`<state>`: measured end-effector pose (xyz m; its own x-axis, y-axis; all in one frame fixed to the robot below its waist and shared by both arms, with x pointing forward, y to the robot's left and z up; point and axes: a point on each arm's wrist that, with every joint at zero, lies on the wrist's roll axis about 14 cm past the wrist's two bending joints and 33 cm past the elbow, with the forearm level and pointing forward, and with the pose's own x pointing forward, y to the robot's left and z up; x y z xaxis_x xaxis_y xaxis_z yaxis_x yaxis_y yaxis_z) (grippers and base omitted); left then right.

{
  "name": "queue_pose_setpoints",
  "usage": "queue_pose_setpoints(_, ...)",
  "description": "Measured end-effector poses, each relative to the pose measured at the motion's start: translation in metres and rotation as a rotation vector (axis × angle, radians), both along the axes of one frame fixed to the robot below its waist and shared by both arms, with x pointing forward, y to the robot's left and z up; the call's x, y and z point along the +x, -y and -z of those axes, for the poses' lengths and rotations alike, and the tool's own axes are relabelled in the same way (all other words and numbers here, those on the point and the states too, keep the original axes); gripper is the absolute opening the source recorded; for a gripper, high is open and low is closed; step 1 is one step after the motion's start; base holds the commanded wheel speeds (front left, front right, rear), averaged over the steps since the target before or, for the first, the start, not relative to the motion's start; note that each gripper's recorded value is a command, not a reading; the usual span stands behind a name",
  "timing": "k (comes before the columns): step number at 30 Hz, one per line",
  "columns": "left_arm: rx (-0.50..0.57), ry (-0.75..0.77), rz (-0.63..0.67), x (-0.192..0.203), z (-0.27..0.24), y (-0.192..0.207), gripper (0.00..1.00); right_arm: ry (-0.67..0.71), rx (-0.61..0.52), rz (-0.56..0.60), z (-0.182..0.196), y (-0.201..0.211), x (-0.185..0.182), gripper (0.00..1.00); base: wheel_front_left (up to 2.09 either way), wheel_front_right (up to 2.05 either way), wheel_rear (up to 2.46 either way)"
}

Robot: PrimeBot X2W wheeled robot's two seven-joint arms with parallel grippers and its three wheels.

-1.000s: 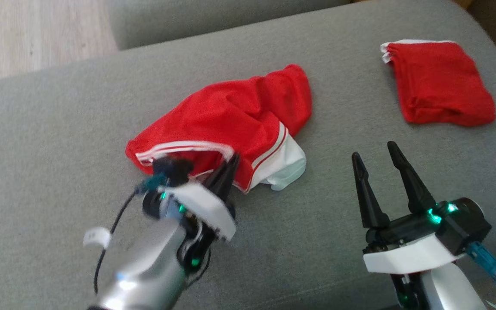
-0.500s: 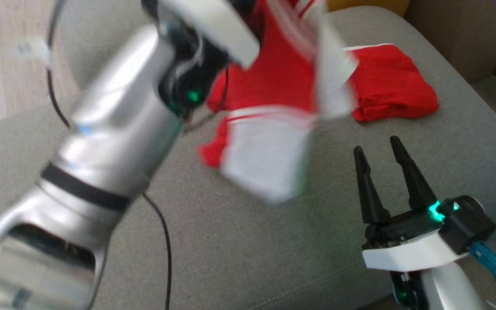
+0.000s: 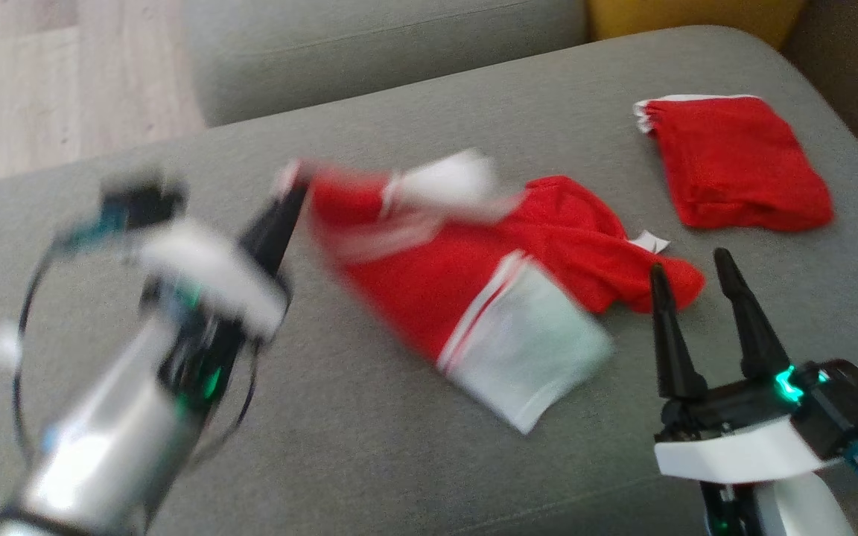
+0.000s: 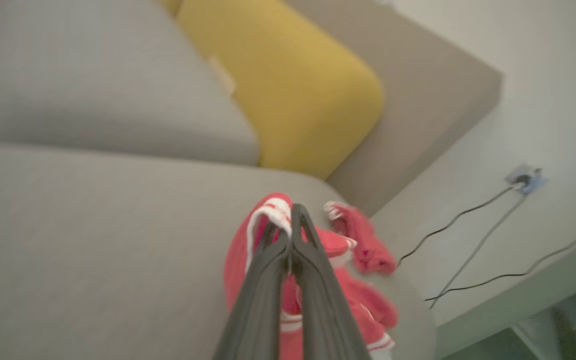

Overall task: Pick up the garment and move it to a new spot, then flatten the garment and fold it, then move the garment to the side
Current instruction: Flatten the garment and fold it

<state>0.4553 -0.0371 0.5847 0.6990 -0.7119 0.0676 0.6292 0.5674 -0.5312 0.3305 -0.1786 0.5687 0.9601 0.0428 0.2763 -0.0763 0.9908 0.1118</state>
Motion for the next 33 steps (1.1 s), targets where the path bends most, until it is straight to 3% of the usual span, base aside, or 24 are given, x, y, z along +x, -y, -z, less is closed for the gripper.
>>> queue_pose_setpoints(3, 0.064, -0.184, -0.125, -0.020, 0.083, -0.059, 0.00, -0.031, -0.006, -0.017, 0.010, -0.004, 0.005, 1.00, 0.00, 0.00, 0.00)
queue_pose_setpoints(7, 0.112, -0.284, -0.269, -0.038, 0.133, -0.117, 0.00, -0.053, -0.026, -0.057, 0.017, -0.014, 0.016, 1.00, 0.00, 0.00, 0.00)
queue_pose_setpoints(15, 0.168, -0.225, -0.437, -0.017, 0.137, -0.169, 0.00, -0.084, -0.041, -0.121, 0.028, -0.031, 0.032, 1.00, 0.00, 0.00, 0.00)
queue_pose_setpoints(22, 0.219, -0.026, -0.539, 0.017, 0.093, -0.191, 0.00, -0.098, -0.068, -0.157, 0.033, -0.039, 0.035, 1.00, 0.00, 0.00, 0.00)
queue_pose_setpoints(23, 0.219, -0.007, -0.554, 0.019, 0.088, -0.194, 0.06, -0.100, -0.069, -0.159, 0.034, -0.039, 0.036, 1.00, 0.00, 0.00, 0.00)
queue_pose_setpoints(24, 0.215, 0.007, -0.566, 0.021, 0.085, -0.196, 0.69, -0.103, -0.071, -0.163, 0.035, -0.040, 0.037, 1.00, 0.00, 0.00, 0.00)
queue_pose_setpoints(25, 0.219, 0.020, -0.574, 0.022, 0.083, -0.197, 1.00, -0.105, -0.073, -0.167, 0.036, -0.041, 0.038, 1.00, 0.00, 0.00, 0.00)
queue_pose_setpoints(31, 0.334, 0.155, -0.672, 0.024, 0.059, -0.221, 1.00, -0.108, -0.077, -0.203, 0.038, -0.053, 0.043, 1.00, 0.00, 0.00, 0.00)
queue_pose_setpoints(33, 0.328, 0.201, -0.697, 0.018, 0.047, -0.221, 1.00, -0.105, -0.076, -0.213, 0.038, -0.056, 0.044, 1.00, 0.00, 0.00, 0.00)
